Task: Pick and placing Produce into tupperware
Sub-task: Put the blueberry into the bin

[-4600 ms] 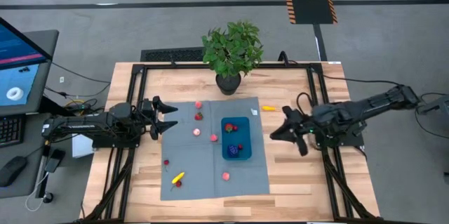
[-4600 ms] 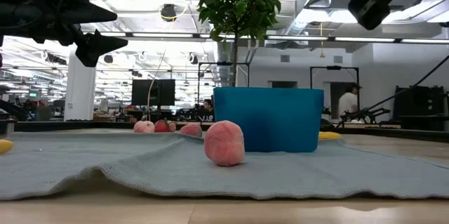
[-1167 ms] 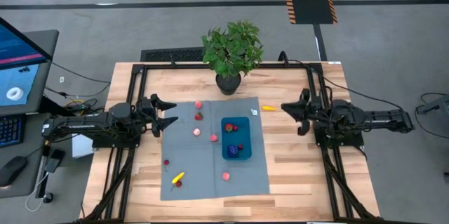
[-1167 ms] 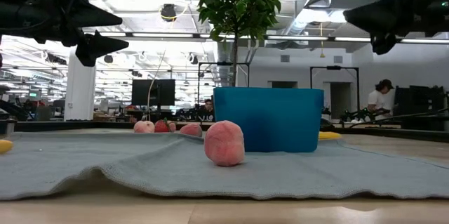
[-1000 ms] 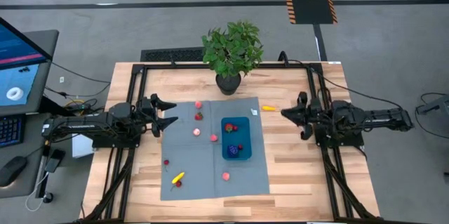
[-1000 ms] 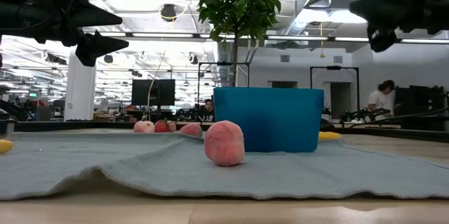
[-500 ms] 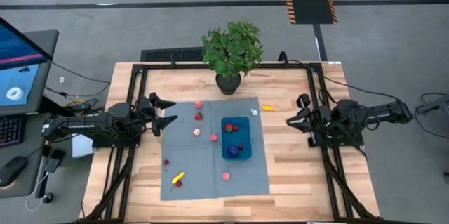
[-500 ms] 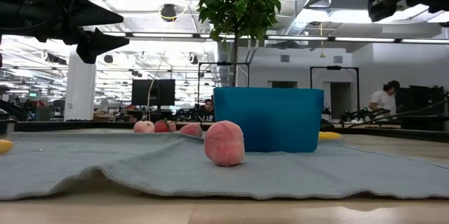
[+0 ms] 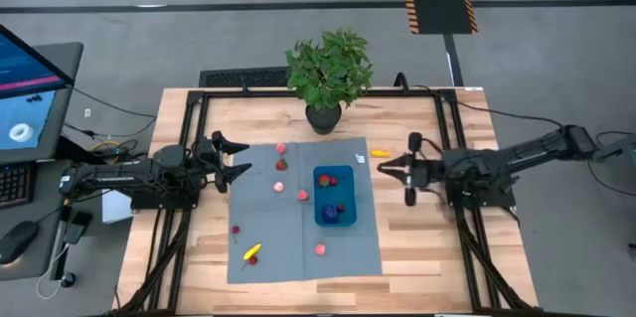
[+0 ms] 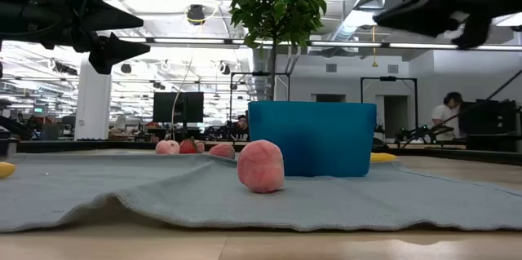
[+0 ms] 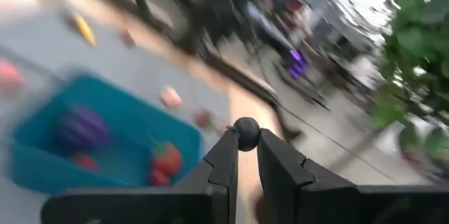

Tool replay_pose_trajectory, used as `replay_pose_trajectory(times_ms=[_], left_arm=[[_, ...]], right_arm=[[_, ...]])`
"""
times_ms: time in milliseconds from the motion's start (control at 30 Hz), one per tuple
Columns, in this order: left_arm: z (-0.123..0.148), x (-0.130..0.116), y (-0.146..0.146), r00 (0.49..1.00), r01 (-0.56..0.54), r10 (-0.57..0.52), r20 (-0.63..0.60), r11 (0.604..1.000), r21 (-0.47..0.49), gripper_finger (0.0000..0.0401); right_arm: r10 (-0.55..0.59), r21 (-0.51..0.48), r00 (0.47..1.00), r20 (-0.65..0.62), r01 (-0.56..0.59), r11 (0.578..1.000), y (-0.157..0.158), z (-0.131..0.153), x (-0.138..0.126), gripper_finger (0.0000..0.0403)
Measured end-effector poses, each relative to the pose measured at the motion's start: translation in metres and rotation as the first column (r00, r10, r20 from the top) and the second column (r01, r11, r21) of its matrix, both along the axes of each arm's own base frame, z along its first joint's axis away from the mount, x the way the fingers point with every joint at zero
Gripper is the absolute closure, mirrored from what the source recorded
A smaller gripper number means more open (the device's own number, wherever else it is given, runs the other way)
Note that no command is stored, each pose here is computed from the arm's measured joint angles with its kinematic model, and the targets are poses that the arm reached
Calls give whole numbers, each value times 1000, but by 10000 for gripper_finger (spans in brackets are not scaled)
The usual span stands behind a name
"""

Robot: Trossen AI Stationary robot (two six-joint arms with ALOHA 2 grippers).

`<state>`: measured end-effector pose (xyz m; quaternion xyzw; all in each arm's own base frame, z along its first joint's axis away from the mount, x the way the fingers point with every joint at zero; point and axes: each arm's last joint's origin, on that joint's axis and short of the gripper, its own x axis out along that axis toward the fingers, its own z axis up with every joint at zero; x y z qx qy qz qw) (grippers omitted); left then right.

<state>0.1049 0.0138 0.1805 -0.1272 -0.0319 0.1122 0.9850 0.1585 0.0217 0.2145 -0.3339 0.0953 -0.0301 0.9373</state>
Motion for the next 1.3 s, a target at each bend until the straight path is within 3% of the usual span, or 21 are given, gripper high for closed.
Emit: replay_pose_trajectory(times_ms=[133, 267, 367, 500, 567, 667, 767, 933, 1300], left_arm=[[-1, 0, 0, 1000, 0, 0, -10, 1000, -1, 85], [-2, 0, 0, 1000, 0, 0, -22, 1000, -15, 85], [-2, 0, 0, 1000, 0, -1, -21, 1000, -19, 85], [-3, 0, 0, 1000, 1, -1, -15, 999, -44, 85], [-3, 0, 0, 1000, 1, -2, -13, 999, -54, 85], [-2, 0, 0, 1000, 1, -1, -9, 998, -67, 85], [-2, 0, 0, 1000, 1, -2, -9, 998, -67, 85], [-2, 0, 0, 1000, 1, -1, -8, 998, -67, 85], [-2, 0, 0, 1000, 1, -2, -5, 998, -67, 85]], right_arm=[[-193, -136, 978, -78, 181, 974, -2, -2, 18, 331], [-274, -164, 954, -123, 253, 954, -1, -2, 36, 331], [-275, 39, 955, -107, 281, 959, 3, 4, 51, 331], [-182, 281, 975, -128, 212, 936, 10, 9, 68, 331], [-154, 415, 977, -146, 201, 887, 13, 10, 76, 331], [-115, 590, 972, -207, 218, 777, 16, 6, 86, 331], [-88, 681, 957, -278, 261, 684, 17, -3, 98, 331], [-42, 691, 914, -404, 334, 641, 22, -16, 114, 331], [32, 644, 845, -534, 382, 663, 38, -44, 146, 305]])
